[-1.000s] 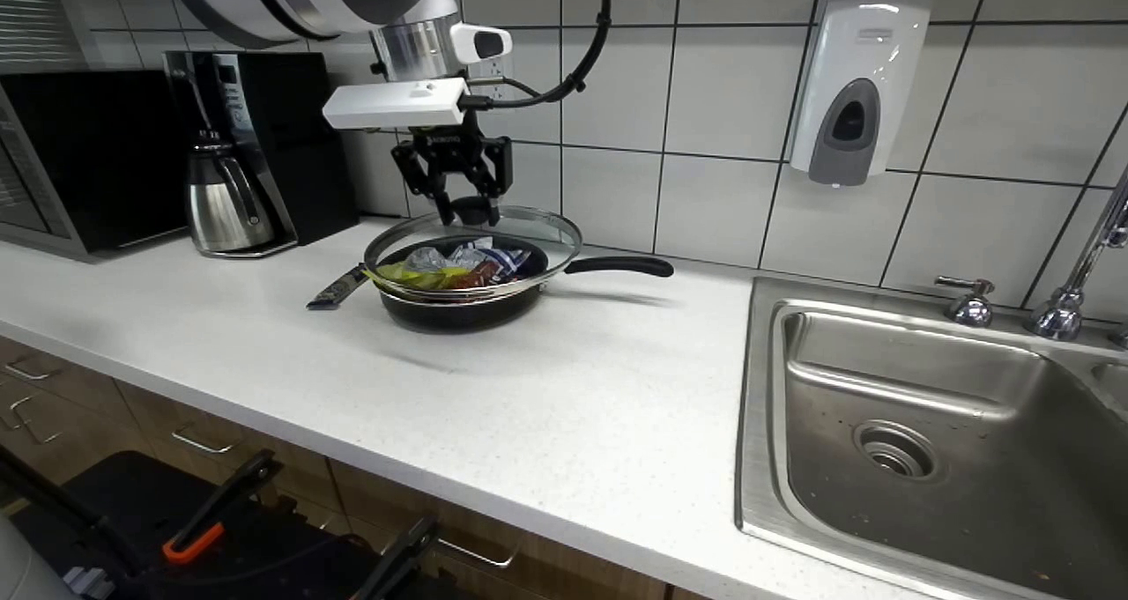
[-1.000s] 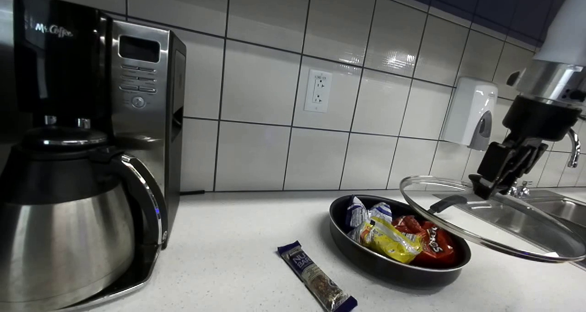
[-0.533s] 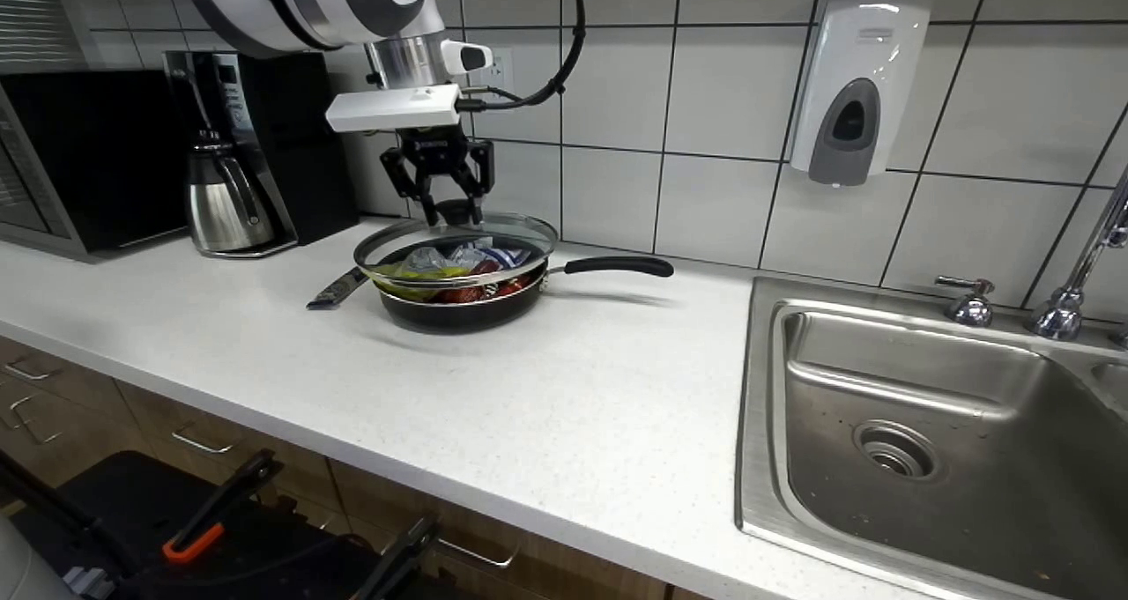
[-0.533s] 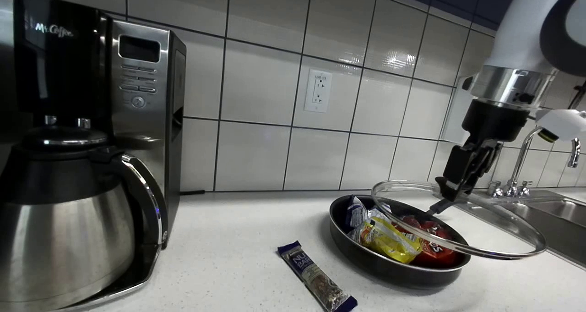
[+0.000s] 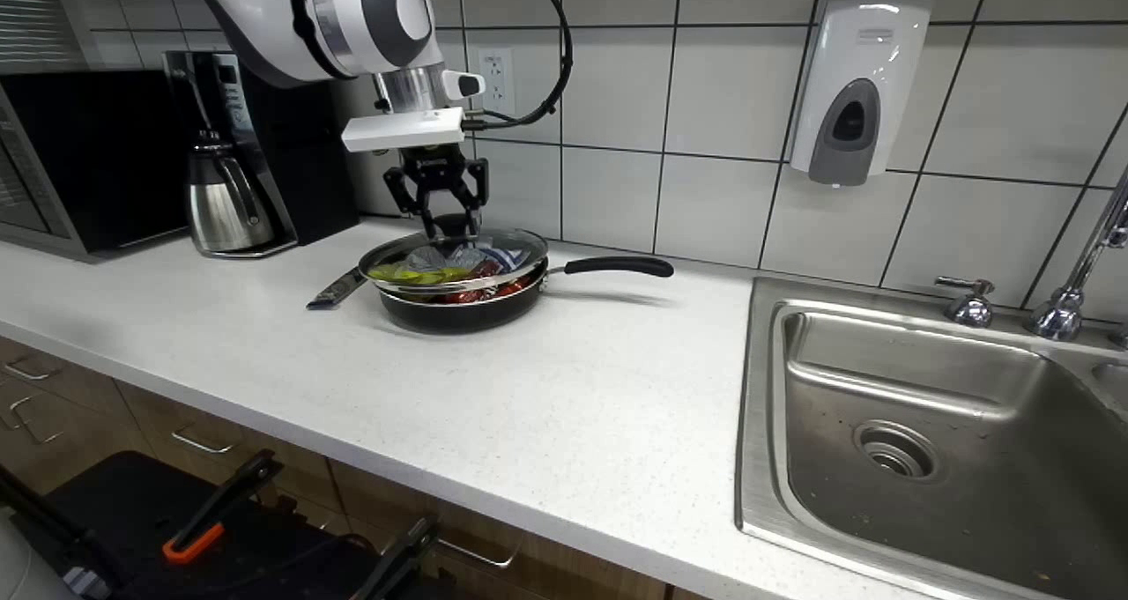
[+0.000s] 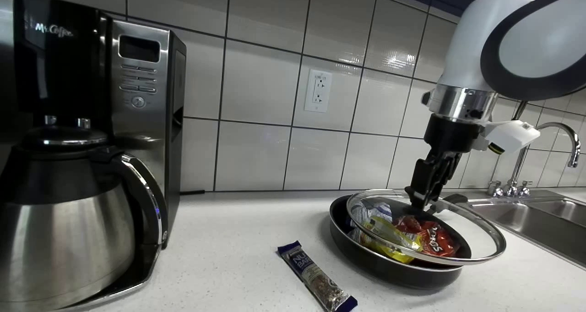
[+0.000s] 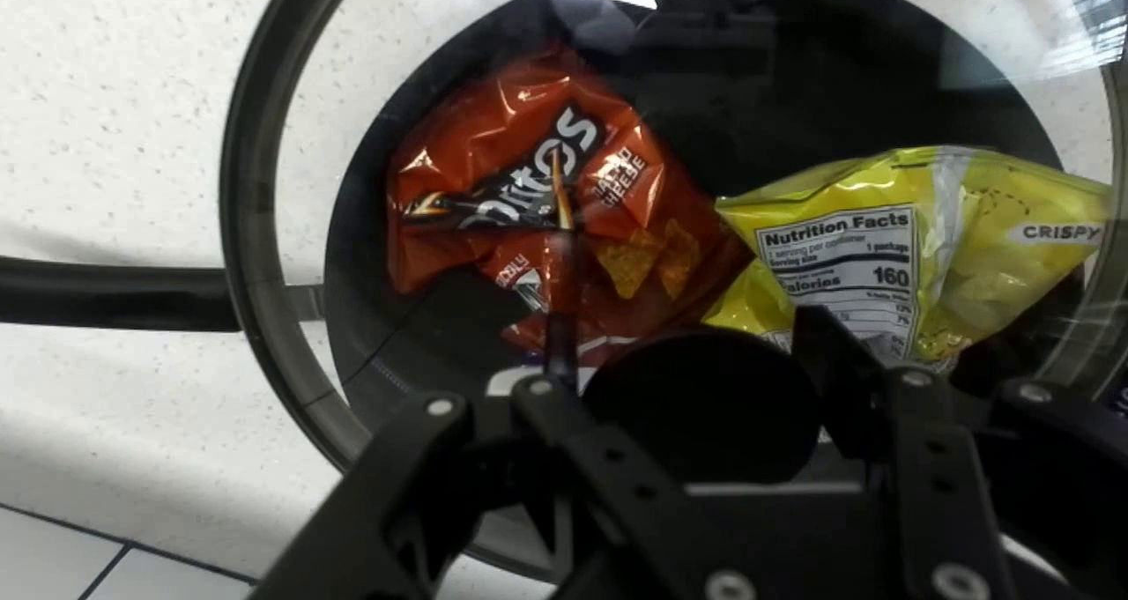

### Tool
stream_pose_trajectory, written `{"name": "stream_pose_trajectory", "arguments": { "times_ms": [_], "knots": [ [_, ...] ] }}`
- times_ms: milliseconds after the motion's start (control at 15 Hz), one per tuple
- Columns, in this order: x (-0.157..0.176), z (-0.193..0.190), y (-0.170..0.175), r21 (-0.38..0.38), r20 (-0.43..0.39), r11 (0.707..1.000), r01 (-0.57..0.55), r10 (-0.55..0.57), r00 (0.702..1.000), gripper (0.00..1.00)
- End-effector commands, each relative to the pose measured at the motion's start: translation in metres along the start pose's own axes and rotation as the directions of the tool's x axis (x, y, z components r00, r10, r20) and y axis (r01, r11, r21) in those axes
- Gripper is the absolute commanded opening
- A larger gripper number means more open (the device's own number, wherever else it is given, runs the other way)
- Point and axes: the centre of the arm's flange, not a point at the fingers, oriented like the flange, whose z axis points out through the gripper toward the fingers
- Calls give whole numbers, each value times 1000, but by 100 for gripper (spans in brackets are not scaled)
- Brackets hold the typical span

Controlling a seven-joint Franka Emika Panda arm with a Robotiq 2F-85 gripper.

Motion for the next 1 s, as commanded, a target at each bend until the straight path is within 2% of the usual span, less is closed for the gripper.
{"name": "stream_pose_trajectory", "arguments": {
  "times_ms": [0,467,933],
  "knots": [
    [28,0,1,-19,-16,999,28,-28,999,38],
    [41,9,-9,9,-63,1000,24,-23,998,38],
    [33,18,-10,19,-62,1000,19,-18,998,38]
  ]
}}
